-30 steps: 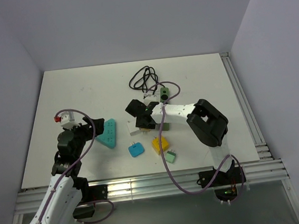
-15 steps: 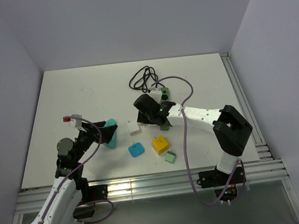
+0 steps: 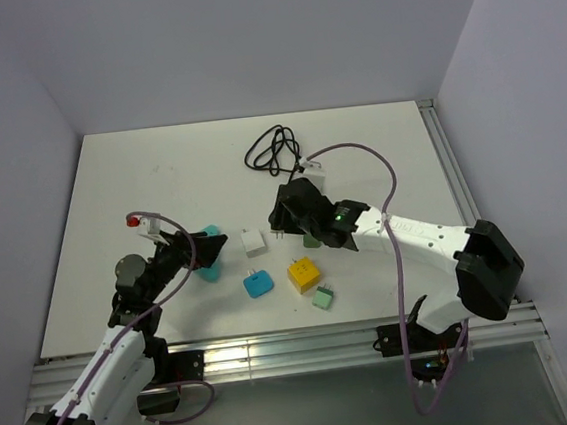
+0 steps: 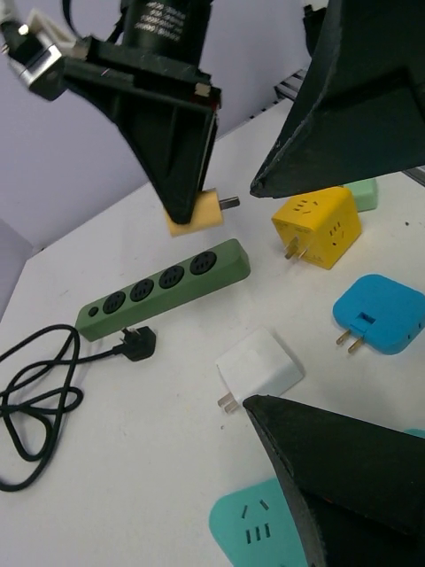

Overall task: Insert the plug
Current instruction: Pick up the plug from the center of the board, then adjust the plug.

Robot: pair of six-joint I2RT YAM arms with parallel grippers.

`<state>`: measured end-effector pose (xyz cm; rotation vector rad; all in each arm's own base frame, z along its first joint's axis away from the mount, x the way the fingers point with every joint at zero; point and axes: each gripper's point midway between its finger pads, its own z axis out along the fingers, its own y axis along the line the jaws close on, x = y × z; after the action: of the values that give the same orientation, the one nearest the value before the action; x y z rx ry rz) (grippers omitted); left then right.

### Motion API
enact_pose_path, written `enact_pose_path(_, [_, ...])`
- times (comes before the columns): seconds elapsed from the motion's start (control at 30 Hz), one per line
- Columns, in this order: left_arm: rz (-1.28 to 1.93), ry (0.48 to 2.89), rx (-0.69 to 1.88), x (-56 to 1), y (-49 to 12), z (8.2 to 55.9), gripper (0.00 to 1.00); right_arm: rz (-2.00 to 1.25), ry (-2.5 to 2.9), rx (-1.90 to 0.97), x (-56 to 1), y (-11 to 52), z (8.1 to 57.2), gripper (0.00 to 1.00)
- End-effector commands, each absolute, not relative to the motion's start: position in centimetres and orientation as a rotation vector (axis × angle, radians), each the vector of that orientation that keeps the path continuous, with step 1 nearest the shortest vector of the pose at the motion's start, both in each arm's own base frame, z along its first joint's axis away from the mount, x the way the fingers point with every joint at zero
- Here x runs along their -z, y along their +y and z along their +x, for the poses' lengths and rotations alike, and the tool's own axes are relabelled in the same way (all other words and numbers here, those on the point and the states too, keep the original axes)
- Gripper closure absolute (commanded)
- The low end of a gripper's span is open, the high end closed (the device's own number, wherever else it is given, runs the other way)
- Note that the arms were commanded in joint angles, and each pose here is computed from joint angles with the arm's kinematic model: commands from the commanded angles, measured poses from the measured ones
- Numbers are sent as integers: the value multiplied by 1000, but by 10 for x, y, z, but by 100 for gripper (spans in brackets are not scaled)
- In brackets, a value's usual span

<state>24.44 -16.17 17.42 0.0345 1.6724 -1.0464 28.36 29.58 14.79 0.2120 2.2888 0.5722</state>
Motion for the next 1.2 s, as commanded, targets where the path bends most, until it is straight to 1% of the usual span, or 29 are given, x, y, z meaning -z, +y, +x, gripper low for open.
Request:
enact_pose_path(0.0, [-77,1648,1042,-184,-155,255,1,222,2191,-586,-172,286,291,68])
enact_pose_path(0.03, [-12,1621,1059,-190,-160,252,1,225,2184,-590,-174,285,292,68])
enact_pose_path(0.07, [102,1612,1137,-192,-173,236,1,229,2181,-592,-175,284,291,67])
enact_pose_path(0.17, [197,1531,1190,-204,-184,225,1,257,2178,-619,-179,283,291,67])
enact_pose_path(0.27, [248,1479,1167,-214,-194,219,1,286,2178,-659,-184,286,290,67])
enact_pose_path(0.43, [254,1431,1114,-226,-211,215,0,330,2165,-747,-193,294,288,66])
enact_pose_path(0.5, [270,1439,1138,-225,-224,210,0,335,2173,-784,-193,299,285,66])
enact_pose_path(0.67, [167,1470,1159,-218,-238,218,2,356,2159,-855,-194,301,279,66])
enact_pose_path(0.7, [153,1440,1173,-224,-239,218,2,352,2152,-876,-197,302,278,66])
enact_pose_path(0.87, [146,1469,1152,-215,-257,222,3,317,2152,-913,-199,301,269,66])
enact_pose_path(1.17, [159,1438,1148,-222,-273,226,2,323,2145,-953,-198,296,260,66])
